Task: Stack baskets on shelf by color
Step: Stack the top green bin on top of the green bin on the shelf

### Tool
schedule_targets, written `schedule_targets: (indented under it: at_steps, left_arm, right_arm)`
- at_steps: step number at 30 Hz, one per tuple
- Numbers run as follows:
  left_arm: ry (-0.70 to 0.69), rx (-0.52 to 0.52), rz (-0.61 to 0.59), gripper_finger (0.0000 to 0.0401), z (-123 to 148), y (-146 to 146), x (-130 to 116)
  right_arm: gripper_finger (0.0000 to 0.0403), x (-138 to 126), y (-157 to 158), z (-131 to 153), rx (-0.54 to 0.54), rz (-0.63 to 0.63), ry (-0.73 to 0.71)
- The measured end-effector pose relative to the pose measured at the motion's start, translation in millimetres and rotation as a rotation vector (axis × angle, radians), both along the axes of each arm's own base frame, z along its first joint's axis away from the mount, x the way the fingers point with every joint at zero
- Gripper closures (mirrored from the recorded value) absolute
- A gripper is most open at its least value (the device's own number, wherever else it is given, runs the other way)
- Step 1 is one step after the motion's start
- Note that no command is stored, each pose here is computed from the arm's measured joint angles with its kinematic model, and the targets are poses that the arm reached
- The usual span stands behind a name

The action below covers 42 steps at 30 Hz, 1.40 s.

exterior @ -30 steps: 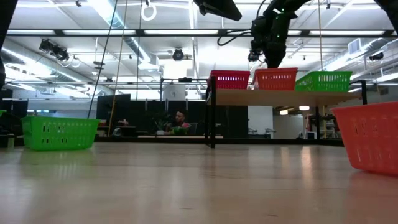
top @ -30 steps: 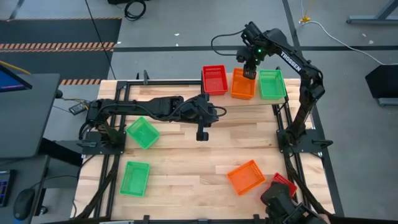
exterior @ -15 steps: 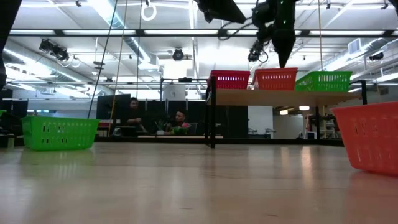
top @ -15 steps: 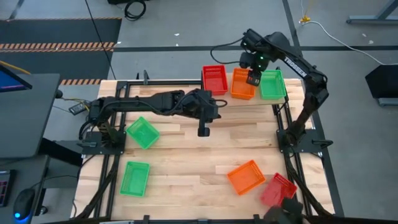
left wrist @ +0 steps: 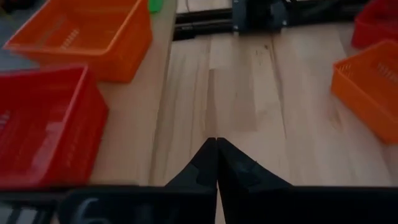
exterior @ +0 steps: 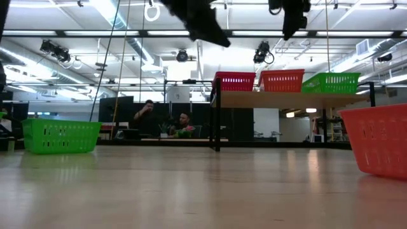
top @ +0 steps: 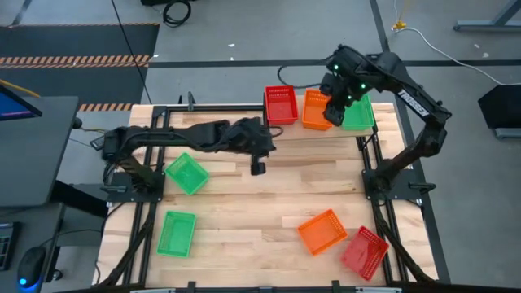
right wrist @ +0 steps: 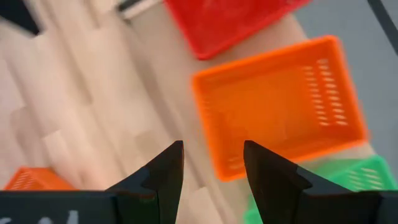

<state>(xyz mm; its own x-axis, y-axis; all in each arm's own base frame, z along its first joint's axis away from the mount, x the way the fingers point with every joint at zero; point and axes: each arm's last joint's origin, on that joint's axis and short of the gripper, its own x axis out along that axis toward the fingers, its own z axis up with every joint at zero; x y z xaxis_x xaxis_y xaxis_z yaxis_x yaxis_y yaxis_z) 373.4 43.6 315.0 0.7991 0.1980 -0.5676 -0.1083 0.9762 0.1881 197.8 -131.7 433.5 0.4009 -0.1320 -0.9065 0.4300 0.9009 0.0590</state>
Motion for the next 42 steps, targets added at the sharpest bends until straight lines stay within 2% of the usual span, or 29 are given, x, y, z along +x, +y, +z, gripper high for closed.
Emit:
schedule_targets:
  at_steps: [5, 8, 13, 17, 21, 26, 32, 36, 42]
  left_arm:
    - [-0.099, -0.043, 0.092, 0.039, -12.7, -4.8, -41.6]
    - [-0.1, -0.063, 0.152, 0.039, -17.4, -14.5, -68.6]
    - [0.006, -0.114, 0.269, 0.0392, -27.4, -40.4, -112.4]
    - [0.118, -0.217, 0.372, 0.039, -35.0, -58.9, -137.0]
    - [0.245, -0.271, 0.455, 0.0388, -44.1, -70.3, -152.1]
    - [0.38, -0.291, 0.55, 0.0382, -53.0, -79.2, -167.5]
    - [0.456, -0.385, 0.564, 0.0358, -55.8, -93.7, -176.8]
    - [0.495, -0.378, 0.591, 0.034, -65.4, -100.1, -178.9]
    - [0.562, -0.382, 0.698, 0.0323, -88.7, -99.1, -188.3]
  right_arm:
    - [0.0229, 15.3, 25.5, -0.3, 0.029, 0.073, -0.007]
    - [0.0229, 27.8, 39.7, -4.7, 0.047, 0.129, 0.006]
    - [0.0229, 46.2, 65.3, -30.5, 0.068, 0.229, 0.086]
    - [0.0229, 57.6, 77.4, -64.1, 0.054, 0.275, 0.177]
    - [0.0229, 65.2, 83.7, -94.4, 0.067, 0.272, 0.232]
    - [0.0229, 68.3, 101.2, -117.1, 0.089, 0.292, 0.277]
    - [0.0229, 70.2, 129.9, -123.1, 0.095, 0.303, 0.273]
    - [0.0229, 75.3, 153.4, -125.5, 0.088, 0.357, 0.22]
    - [0.0229, 84.6, 183.9, -126.6, 0.085, 0.422, 0.095]
